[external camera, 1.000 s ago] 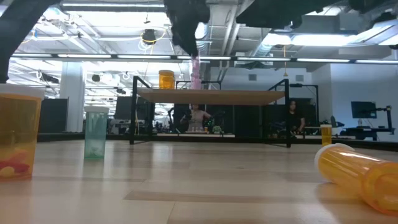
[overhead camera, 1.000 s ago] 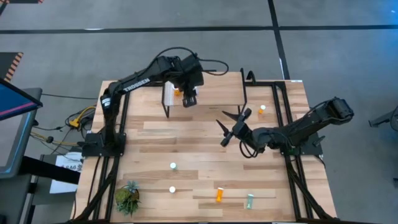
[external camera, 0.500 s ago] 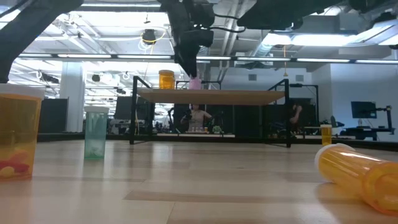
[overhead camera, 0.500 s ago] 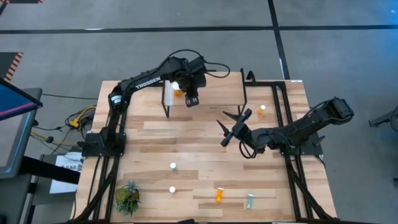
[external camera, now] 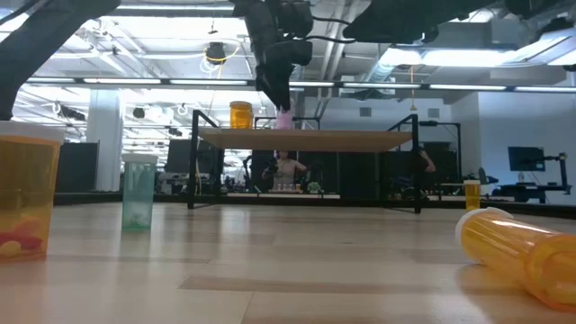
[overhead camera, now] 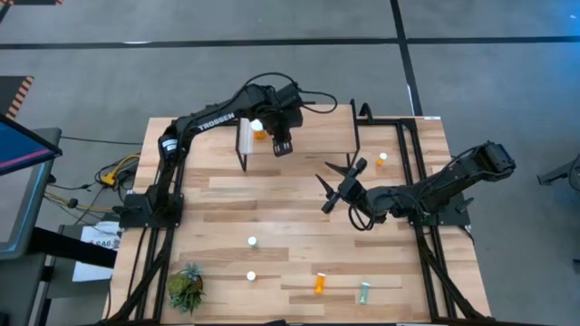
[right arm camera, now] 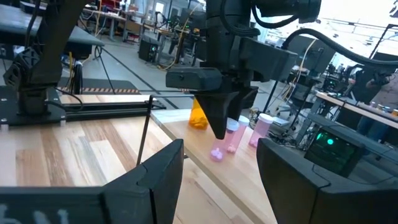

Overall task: Pick and place medicine bottles onto shelf by color
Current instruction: Put the pink pill bottle on the shelf aligned with the other pink pill bottles

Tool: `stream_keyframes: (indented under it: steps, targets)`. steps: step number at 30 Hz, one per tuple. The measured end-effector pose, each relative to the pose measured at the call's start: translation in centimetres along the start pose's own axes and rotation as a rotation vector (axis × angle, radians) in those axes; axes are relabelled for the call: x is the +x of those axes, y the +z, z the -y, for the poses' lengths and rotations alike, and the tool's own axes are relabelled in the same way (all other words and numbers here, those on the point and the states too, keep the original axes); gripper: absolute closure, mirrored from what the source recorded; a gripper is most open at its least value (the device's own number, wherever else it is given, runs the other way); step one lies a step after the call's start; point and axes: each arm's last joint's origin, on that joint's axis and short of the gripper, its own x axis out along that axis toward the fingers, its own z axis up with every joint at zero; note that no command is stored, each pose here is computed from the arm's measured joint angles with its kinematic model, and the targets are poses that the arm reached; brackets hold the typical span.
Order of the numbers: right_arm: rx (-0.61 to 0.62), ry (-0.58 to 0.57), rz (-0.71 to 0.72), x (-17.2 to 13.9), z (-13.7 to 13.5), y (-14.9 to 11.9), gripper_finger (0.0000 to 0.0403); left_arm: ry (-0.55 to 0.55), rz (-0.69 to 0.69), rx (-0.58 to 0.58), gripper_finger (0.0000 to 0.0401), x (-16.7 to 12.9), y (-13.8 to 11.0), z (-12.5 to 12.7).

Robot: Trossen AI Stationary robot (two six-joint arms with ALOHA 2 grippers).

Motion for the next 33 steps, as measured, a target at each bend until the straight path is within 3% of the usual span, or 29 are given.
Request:
stream_keyframes:
  steps: [19, 33]
  targets:
    - [0.013, 0.001, -0.002, 0.00, -0.02, -0.04, 0.0178, -0.004, -0.018, -0.035, 0.0279, -0.01, -0.17, 0.04]
    - [0.014, 0.001, -0.002, 0.00, -0.02, -0.04, 0.0178, 0.009, -0.027, -0.037, 0.0224, -0.02, -0.24, 0.01]
